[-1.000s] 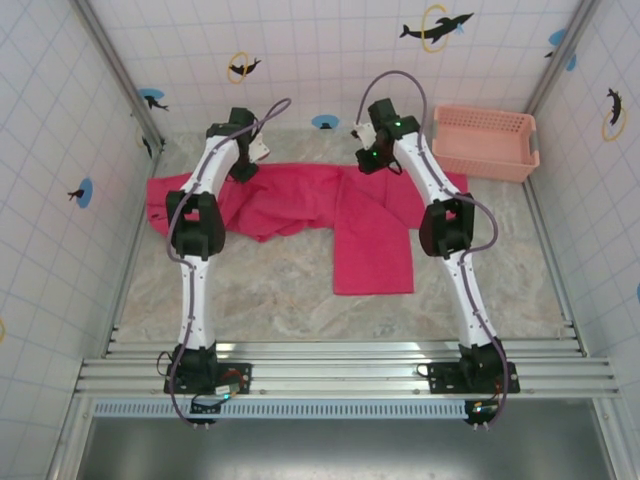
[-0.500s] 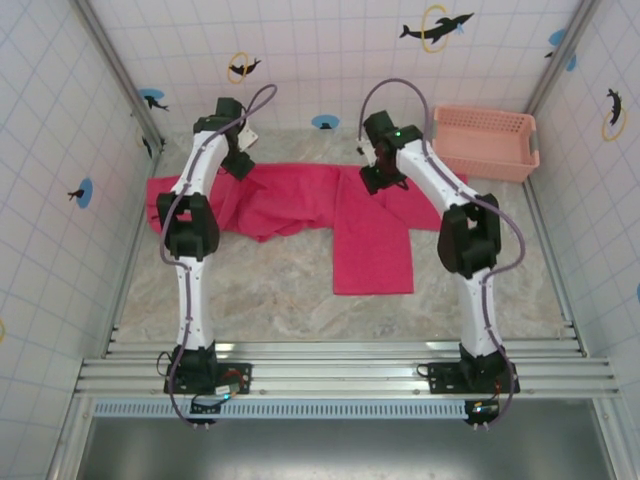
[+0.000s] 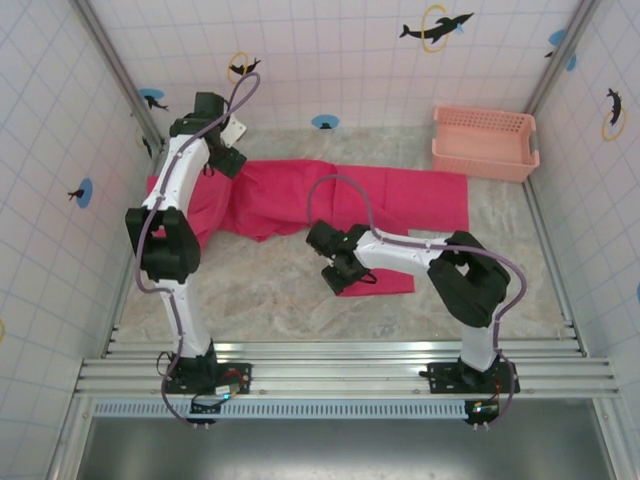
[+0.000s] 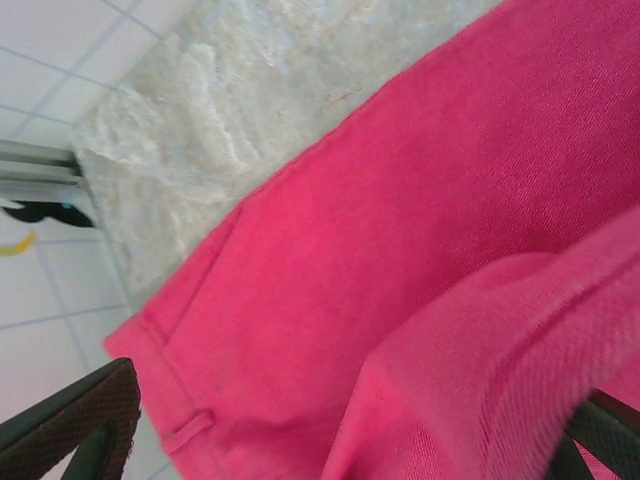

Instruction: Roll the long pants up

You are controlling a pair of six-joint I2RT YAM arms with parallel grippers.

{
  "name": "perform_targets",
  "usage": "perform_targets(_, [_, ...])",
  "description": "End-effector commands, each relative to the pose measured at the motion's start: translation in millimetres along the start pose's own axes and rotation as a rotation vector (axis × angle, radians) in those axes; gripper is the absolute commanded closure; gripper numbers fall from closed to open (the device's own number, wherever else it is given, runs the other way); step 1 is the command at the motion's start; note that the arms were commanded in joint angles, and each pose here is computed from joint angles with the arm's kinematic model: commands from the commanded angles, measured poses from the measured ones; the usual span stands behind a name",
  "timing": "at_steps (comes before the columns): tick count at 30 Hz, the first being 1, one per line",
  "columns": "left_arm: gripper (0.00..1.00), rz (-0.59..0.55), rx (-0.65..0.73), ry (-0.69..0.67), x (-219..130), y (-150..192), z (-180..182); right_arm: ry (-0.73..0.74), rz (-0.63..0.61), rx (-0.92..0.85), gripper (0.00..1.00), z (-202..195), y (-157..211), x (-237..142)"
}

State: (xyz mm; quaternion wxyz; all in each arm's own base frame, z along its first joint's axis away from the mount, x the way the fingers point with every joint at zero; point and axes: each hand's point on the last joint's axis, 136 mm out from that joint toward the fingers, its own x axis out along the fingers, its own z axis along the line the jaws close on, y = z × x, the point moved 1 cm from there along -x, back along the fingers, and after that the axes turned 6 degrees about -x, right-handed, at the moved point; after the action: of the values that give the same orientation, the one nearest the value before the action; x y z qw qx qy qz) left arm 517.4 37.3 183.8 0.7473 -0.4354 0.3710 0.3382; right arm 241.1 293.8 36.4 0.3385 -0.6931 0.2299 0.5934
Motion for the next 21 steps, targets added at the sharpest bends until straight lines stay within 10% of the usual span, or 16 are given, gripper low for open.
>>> perform_targets(1, [0.03, 0.017, -0.052, 0.06, 28, 1, -4, 0.025, -0.072, 0.065, 0.4, 2, -15, 8])
perform_targets(8, [0.03, 0.053, -0.117, 0.02, 40, 3, 11, 0.023, -0.013, 0.075, 0.47, 8, -2, 28])
perform_targets(14, [0.03, 0.044, -0.141, 0.037, 29, 4, 12, 0.057, 0.052, 0.076, 0.84, -1, 7, 40])
perform_targets(21, [0.03, -0.021, -0.154, 0.008, -6, 7, 18, 0.344, -0.085, 0.12, 1.0, -100, -4, -72])
